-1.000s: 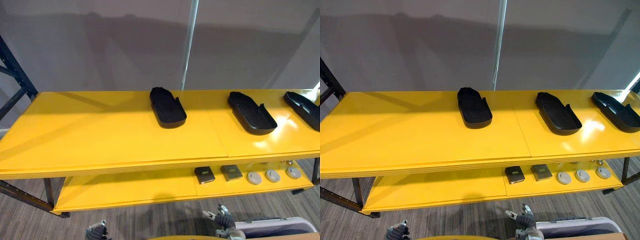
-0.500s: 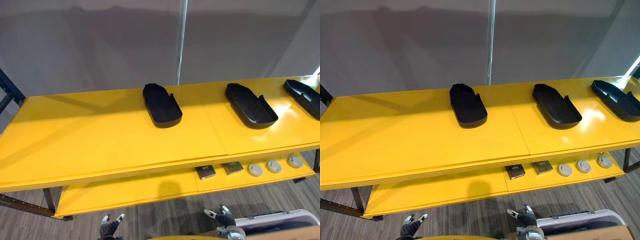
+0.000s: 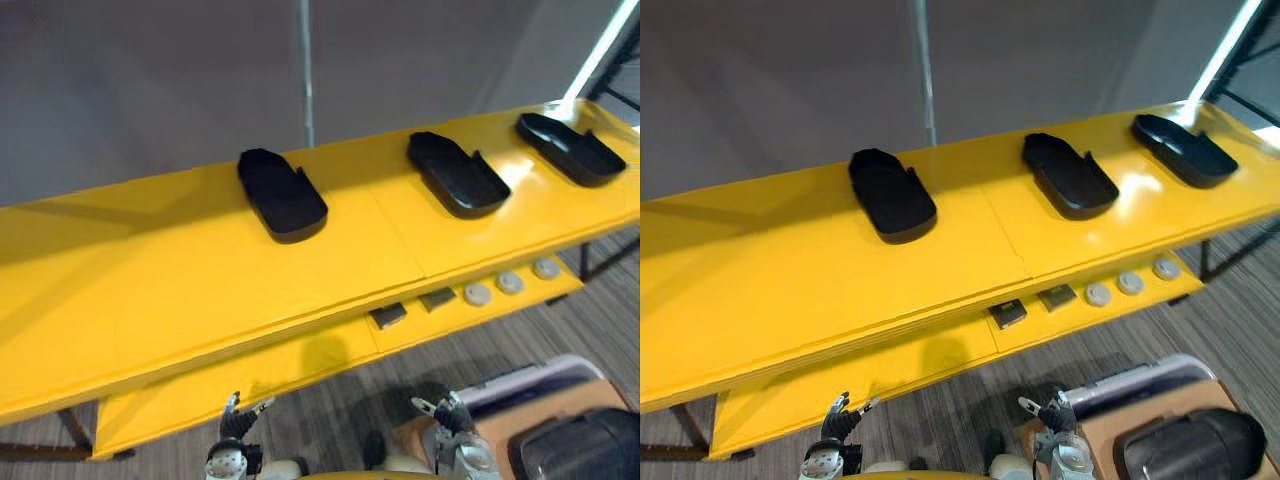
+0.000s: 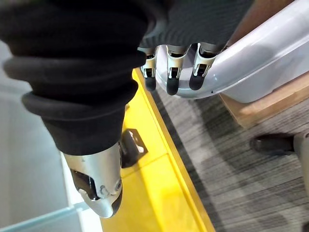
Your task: Walk over and take plastic housings, then place them on the shelf
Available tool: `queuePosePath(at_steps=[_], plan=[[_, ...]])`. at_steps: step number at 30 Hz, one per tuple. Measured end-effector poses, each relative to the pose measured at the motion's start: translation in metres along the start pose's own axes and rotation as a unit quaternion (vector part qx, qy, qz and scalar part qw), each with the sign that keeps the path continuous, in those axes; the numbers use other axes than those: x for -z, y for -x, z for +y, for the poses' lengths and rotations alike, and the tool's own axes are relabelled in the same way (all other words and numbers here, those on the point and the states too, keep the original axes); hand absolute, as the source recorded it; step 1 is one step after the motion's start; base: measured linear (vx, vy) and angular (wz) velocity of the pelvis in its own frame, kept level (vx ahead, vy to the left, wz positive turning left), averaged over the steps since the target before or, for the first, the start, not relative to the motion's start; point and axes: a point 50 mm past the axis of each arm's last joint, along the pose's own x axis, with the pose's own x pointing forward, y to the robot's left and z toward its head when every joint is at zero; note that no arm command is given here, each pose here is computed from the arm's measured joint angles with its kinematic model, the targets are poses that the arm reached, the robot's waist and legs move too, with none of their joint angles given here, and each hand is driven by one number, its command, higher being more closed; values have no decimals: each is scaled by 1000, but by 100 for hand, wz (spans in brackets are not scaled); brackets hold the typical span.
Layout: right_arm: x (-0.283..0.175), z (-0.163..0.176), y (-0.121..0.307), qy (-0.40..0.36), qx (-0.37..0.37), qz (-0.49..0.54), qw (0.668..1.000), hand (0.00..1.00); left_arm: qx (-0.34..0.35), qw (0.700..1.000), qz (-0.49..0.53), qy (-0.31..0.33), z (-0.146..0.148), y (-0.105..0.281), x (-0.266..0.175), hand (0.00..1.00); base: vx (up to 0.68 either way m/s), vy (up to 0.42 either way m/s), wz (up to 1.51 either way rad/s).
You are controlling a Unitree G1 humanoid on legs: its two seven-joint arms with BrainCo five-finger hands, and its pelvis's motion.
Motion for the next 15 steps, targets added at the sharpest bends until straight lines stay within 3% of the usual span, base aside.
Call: queuePosePath(at_steps=[4,9,15], plan=[[-29,12,-4,-9,-10,-54,998,0,-7,999,-30,9,-3,-1,-15,0,-209,154,-178],[-22,17,-4,4,-16,-40,999,0,-10,1000,-27,4,1,-2,-13,0,-148,113,-138],[-32,24,-18,56,-34,-31,997,0,-31,1000,6,-3,17,-4,2,0,-109,-146,-132]])
